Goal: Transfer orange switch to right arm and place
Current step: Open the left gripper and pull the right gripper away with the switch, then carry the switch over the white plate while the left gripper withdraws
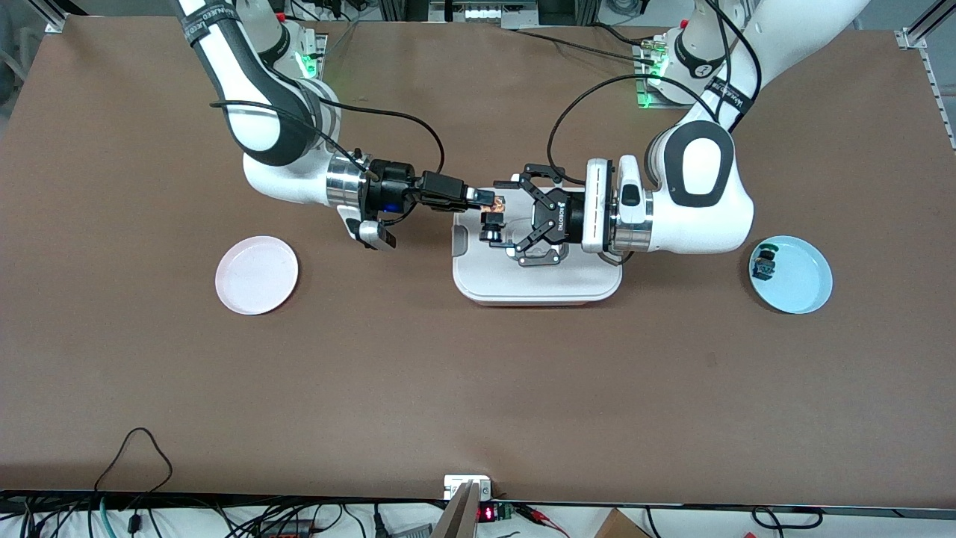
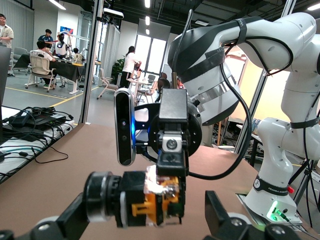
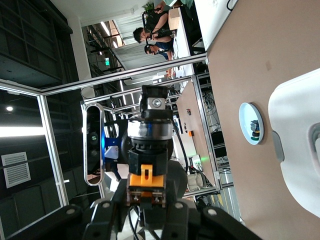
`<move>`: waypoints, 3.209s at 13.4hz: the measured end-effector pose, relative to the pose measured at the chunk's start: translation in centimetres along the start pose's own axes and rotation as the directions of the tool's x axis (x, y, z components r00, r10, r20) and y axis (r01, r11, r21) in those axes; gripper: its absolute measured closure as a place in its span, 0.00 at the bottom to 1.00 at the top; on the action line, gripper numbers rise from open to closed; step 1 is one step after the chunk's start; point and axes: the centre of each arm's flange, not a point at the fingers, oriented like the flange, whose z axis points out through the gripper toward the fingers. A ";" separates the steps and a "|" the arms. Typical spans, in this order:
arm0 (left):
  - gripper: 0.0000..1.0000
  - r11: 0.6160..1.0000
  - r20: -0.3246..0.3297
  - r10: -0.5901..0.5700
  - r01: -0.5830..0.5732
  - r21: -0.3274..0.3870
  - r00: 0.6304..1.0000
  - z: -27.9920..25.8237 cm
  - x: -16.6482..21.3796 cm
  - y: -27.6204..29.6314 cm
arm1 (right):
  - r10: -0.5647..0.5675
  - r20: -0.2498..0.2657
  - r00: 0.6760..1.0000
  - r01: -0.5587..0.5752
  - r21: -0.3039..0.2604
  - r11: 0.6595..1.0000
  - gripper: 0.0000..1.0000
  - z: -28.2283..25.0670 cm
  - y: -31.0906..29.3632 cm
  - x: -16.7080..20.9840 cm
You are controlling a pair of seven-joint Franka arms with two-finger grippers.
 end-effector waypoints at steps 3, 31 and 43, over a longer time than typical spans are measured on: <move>0.00 1.000 0.000 0.000 0.000 0.001 1.000 -0.1 0.0 0.0 | -0.001 0.000 1.000 0.001 0.001 1.000 0.67 0.0 -0.1 0.0; 0.00 0.822 0.767 -0.535 0.428 0.375 0.355 -13.1 4.0 3.7 | -0.172 0.608 0.775 0.632 -0.752 0.186 0.67 -26.6 -9.8 13.0; 0.00 0.207 0.185 -0.972 0.146 0.967 0.147 -27.0 11.9 6.7 | -0.138 0.363 0.922 0.360 -0.932 -0.045 0.67 -31.8 -7.2 11.4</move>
